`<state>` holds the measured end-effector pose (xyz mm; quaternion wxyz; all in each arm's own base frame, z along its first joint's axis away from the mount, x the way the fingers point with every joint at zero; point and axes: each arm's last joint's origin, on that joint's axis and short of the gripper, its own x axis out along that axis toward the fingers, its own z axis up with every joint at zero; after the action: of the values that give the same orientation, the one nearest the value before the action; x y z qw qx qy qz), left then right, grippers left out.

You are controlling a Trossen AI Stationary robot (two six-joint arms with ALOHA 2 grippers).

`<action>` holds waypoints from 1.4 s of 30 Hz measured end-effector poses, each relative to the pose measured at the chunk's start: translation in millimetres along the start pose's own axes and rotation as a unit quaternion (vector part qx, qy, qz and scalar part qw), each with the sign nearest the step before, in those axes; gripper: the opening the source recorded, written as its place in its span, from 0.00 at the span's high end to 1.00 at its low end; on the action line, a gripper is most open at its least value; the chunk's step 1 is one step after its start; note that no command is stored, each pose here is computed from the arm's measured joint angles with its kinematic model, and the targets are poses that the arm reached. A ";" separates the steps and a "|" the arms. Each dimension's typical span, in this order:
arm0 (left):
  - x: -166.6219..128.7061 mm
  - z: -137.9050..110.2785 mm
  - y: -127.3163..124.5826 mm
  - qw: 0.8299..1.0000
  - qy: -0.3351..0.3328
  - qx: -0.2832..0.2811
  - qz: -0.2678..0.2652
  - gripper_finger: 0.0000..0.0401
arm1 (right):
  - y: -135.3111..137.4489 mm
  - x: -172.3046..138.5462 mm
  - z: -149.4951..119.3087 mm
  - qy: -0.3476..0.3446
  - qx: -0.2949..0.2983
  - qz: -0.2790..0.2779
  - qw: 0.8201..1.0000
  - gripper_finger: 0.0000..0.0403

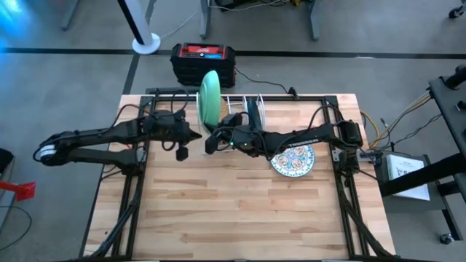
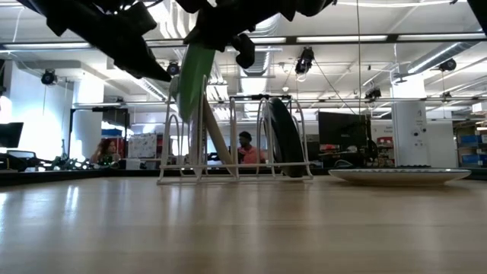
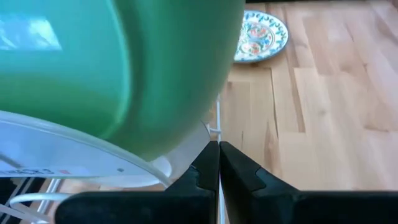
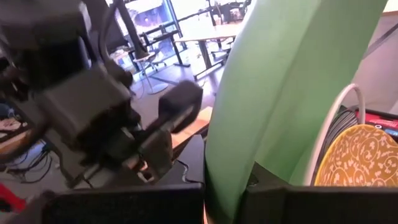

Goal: Sort dishes
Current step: Put the green plate in the dish rack

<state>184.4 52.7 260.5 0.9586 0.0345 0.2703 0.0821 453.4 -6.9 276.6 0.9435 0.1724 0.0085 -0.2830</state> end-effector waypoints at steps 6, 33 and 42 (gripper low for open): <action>-8.3 2.4 -0.2 1.000 -0.018 -0.007 0.003 1.00 | -0.8 3.5 -8.8 0.015 -0.008 0.005 1.000 1.00; -12.6 2.8 -0.3 1.000 -0.024 -0.010 0.005 1.00 | -4.0 11.4 -34.6 0.058 -0.006 0.000 0.998 0.91; -12.5 1.6 -0.3 1.000 -0.018 -0.011 0.007 1.00 | -3.3 11.2 -34.8 0.062 -0.001 0.007 0.998 0.92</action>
<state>174.8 50.1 268.3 0.9629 0.0278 0.2523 0.0915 463.9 -4.0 241.6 0.9432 0.1888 0.0659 -0.2653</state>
